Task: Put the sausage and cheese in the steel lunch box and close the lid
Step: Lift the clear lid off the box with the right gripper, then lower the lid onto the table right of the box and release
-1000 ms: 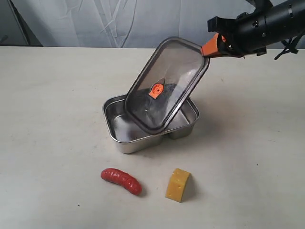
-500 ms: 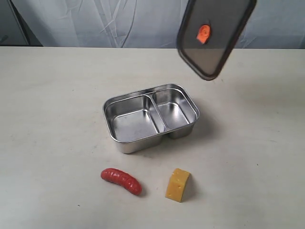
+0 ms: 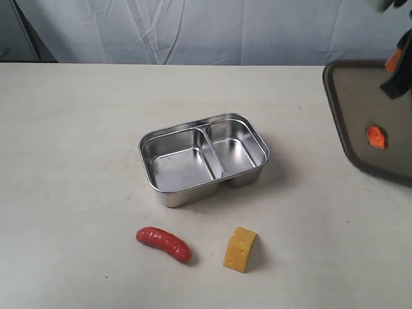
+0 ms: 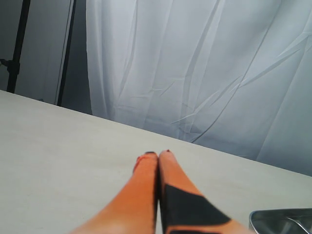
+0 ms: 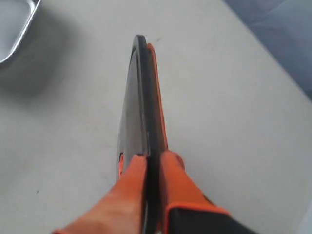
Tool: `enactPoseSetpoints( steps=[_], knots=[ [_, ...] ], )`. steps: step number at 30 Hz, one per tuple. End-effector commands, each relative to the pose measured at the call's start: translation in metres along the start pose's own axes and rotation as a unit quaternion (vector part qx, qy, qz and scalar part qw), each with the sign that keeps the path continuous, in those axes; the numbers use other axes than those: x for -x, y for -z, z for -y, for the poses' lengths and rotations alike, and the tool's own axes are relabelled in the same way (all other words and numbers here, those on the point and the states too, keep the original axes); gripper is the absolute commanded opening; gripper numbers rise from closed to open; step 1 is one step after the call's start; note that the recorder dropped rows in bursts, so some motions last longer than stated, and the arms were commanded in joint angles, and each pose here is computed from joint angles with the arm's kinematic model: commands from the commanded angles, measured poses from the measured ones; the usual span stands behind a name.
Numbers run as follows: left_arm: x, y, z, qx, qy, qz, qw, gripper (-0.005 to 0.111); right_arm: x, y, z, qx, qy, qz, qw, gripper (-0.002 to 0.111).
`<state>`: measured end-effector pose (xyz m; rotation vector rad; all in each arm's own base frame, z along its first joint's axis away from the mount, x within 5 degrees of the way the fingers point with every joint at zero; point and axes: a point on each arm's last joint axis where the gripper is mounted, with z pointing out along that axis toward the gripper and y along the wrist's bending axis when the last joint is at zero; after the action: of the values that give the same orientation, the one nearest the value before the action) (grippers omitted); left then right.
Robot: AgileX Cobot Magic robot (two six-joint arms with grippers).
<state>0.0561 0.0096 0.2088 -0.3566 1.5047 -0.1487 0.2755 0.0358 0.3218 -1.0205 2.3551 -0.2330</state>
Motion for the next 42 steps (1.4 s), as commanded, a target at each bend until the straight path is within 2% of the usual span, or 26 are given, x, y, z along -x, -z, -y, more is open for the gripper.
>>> enactPoseSetpoints(
  steps=[1,8,13,16,19,23,24,25,28,31,35,38,42],
  knots=[
    [-0.001,0.000,0.000,-0.006,-0.004,0.000,1.000,0.000,-0.007,-0.036,-0.033,0.063,0.026,-0.056,0.996,-0.001],
    [-0.001,0.000,0.000,-0.006,-0.004,0.000,1.000,0.000,-0.019,-0.090,-0.086,0.167,0.010,-0.129,0.977,-0.001],
    [-0.001,0.000,0.000,-0.006,-0.004,0.000,1.000,0.000,-0.014,-0.115,-0.107,0.224,-0.077,-0.114,0.965,-0.001],
    [-0.001,0.000,0.000,-0.006,-0.004,0.000,1.000,0.000,-0.014,-0.123,-0.110,0.230,-0.112,-0.124,0.959,0.001],
    [-0.001,0.000,0.000,-0.006,-0.004,0.000,1.000,0.000,-0.013,-0.124,-0.110,0.231,-0.133,-0.120,0.956,0.019],
    [-0.001,0.000,0.000,-0.006,-0.004,0.000,1.000,0.000,-0.012,-0.124,-0.111,0.236,-0.143,-0.116,0.954,0.064],
    [-0.001,0.000,0.000,-0.006,-0.004,0.000,1.000,0.000,-0.011,-0.123,-0.112,0.241,-0.148,-0.118,0.952,0.073],
    [-0.001,0.000,0.000,-0.006,-0.004,0.000,1.000,0.000,-0.011,-0.123,-0.114,0.249,-0.158,-0.118,0.948,0.076],
    [-0.001,0.000,0.000,-0.006,-0.004,0.000,1.000,0.000,-0.007,-0.118,-0.123,0.293,-0.196,-0.124,0.928,0.069],
    [-0.001,0.000,0.000,-0.006,-0.004,0.000,1.000,0.000,-0.001,-0.112,-0.138,0.323,-0.193,-0.131,0.917,0.060],
    [-0.001,0.000,0.000,-0.006,-0.004,0.000,1.000,0.000,0.007,-0.106,-0.160,0.349,-0.164,-0.136,0.912,0.061],
    [-0.001,0.000,0.000,-0.006,-0.004,0.000,1.000,0.000,0.007,-0.107,-0.165,0.323,-0.116,-0.134,0.930,0.062],
    [-0.001,0.000,0.000,-0.006,-0.004,0.000,1.000,0.000,-0.006,-0.111,-0.153,0.245,-0.118,-0.195,0.942,0.061]
  ],
)
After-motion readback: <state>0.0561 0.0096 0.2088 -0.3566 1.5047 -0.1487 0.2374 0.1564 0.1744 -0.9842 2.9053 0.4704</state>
